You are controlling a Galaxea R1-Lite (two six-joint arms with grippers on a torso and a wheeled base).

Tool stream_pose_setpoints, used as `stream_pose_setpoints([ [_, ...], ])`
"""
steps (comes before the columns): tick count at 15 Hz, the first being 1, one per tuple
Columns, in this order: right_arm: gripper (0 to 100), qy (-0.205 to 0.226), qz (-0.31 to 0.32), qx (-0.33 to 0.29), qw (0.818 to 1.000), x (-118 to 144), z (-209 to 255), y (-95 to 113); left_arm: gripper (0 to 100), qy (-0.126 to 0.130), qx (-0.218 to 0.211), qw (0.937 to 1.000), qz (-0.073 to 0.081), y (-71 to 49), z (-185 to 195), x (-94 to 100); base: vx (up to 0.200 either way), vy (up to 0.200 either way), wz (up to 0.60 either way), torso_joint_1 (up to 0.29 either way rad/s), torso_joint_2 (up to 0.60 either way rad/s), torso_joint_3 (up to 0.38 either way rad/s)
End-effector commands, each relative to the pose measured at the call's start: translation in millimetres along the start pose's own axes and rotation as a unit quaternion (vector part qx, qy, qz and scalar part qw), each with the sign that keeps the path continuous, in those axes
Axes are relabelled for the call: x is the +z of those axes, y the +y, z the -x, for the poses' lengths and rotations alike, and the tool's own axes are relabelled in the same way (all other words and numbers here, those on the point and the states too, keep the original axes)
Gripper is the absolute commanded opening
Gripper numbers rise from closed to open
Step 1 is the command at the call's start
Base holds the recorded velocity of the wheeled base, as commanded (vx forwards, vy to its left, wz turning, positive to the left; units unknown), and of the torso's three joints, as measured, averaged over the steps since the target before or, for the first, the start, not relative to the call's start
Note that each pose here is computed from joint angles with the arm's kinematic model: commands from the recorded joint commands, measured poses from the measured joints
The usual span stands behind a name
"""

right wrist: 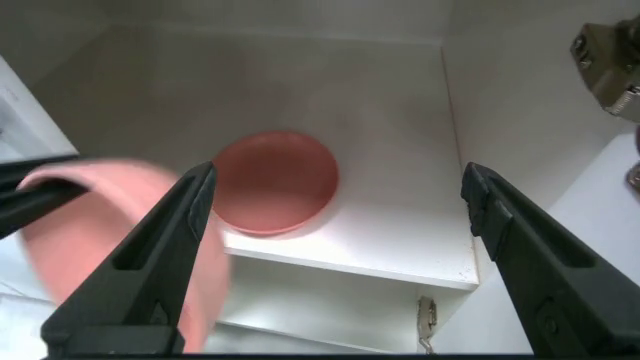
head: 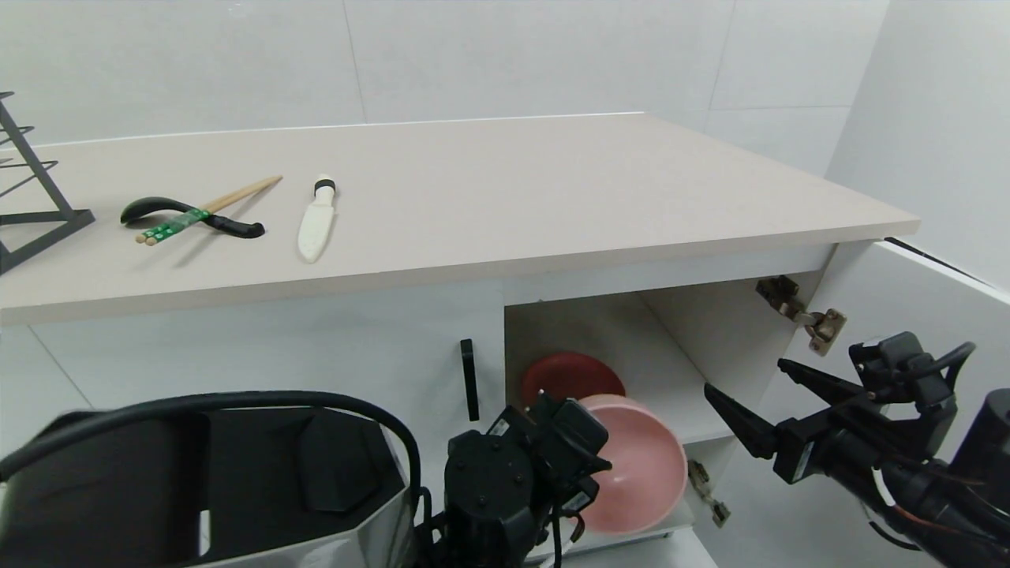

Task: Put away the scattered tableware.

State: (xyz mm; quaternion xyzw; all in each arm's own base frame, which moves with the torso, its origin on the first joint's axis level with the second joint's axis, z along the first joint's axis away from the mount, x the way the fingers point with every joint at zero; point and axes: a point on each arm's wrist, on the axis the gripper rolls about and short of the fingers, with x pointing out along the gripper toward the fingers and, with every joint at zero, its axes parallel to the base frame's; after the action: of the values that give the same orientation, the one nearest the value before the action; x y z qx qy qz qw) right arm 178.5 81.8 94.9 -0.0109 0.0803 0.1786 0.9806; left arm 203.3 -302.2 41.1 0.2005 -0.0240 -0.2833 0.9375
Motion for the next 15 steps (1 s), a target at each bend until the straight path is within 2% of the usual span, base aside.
stream_pose_setpoints([
  [1, 100, 0.001, 0.000, -0.001, 1.000, 0, 0, 0, 0, -0.014, 0.014, 0.9997, 0.012, -10.8, -23, -9.8, 0.000, 0.000, 0.00, 0.000, 0.00, 0.000],
  [2, 100, 0.001, 0.000, -0.001, 1.000, 0, 0, 0, 0, -0.022, 0.018, 0.9993, 0.023, -11.4, -28, -8.2, 0.000, 0.000, 0.00, 0.000, 0.00, 0.000],
  [3, 100, 0.001, 0.000, -0.002, 1.000, 0, 0, -1, 0, -0.031, 0.021, 0.9984, 0.041, -12.4, -33, -5.2, 0.000, 0.000, 0.00, 0.000, 0.00, 0.000],
  [4, 100, 0.002, 0.000, -0.002, 1.000, -1, 0, -1, 0, -0.039, 0.024, 0.9978, 0.048, -12.3, -36, -1.5, 0.000, 0.000, 0.00, 0.000, 0.00, 0.000],
  [8, 100, 0.032, 0.000, -0.006, 0.999, -12, -8, -1, 0, -0.073, 0.037, 0.9944, 0.066, -10.2, -47, 15.4, 0.000, 0.000, 0.00, 0.000, 0.00, 0.000],
  [11, 100, 0.037, -0.002, -0.006, 0.999, -14, -9, -1, 0, -0.105, 0.053, 0.9897, 0.082, -4.6, -57, 31.1, 0.000, 0.000, 0.00, 0.000, 0.00, 0.000],
  [15, 100, 0.060, -0.009, -0.037, 0.997, -23, -15, -14, 0, -0.114, 0.052, 0.9885, 0.085, -5.0, -58, 35.5, 0.000, 0.000, 0.00, 0.000, 0.00, 0.000],
])
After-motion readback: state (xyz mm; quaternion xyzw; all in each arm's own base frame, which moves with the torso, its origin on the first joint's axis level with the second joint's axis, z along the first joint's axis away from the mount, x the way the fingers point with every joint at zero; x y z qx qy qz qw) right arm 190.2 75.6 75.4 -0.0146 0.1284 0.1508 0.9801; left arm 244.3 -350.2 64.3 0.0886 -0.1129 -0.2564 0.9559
